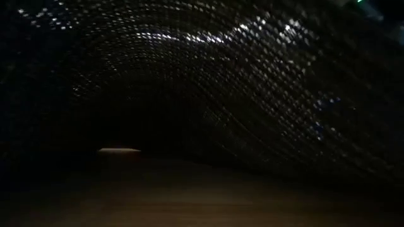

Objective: Pick & Place Tea
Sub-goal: Adjust the mat on the table

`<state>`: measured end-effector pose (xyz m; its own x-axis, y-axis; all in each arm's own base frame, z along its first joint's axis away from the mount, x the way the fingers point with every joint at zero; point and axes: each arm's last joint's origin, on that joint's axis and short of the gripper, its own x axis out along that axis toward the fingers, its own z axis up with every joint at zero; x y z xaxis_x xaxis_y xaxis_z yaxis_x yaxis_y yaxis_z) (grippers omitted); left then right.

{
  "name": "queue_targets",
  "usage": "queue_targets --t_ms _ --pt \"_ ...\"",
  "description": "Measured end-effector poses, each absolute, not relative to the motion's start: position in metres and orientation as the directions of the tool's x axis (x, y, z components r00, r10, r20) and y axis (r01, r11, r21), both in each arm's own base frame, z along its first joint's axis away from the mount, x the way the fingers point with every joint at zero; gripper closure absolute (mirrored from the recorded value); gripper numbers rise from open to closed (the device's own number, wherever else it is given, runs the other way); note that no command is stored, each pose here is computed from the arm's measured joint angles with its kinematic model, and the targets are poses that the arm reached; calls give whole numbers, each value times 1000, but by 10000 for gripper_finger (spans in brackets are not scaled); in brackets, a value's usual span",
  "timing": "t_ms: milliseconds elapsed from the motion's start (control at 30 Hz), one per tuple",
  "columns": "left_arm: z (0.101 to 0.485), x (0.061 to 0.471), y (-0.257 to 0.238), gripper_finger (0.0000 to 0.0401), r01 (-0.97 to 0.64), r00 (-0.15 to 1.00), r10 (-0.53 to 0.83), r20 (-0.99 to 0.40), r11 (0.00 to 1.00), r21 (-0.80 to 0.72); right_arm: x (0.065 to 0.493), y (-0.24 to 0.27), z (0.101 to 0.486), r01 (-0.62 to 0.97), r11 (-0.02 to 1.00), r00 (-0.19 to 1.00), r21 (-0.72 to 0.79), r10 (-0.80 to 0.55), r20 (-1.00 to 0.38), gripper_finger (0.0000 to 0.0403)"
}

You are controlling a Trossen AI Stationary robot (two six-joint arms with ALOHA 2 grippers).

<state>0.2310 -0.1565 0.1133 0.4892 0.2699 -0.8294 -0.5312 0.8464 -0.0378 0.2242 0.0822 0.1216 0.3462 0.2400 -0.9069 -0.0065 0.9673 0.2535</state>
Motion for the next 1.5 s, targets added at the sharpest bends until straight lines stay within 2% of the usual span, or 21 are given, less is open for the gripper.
queue_targets --t_ms 267,367,500,733,900,1200,1333,1500 --pt "112 229 -153 292 -507 427 247 -870 862 -4 223 91 123 47 959 352 279 246 -903 260" --pt "112 228 -154 292 -494 429 248 -869 869 4 228 92 131 105 963 391 249 190 -901 261" --pt "112 227 -155 292 -485 425 247 -871 874 11 247 101 161 104 972 539 211 123 -833 260" --pt "112 226 -155 292 -432 423 243 -873 901 41 263 112 181 68 994 662 85 18 -749 260" --pt "116 223 -153 292 -379 397 231 -888 923 71 268 108 177 92 993 663 79 -2 -749 260" --pt "131 211 -143 292 -378 346 250 -904 919 110 279 92 174 94 995 676 32 -40 -736 260" --pt "130 214 -141 292 -392 350 256 -901 914 108 291 88 158 91 996 683 8 -57 -729 260" --pt "130 215 -140 292 -398 355 263 -897 911 110 299 81 134 129 991 635 -32 -107 -765 260"
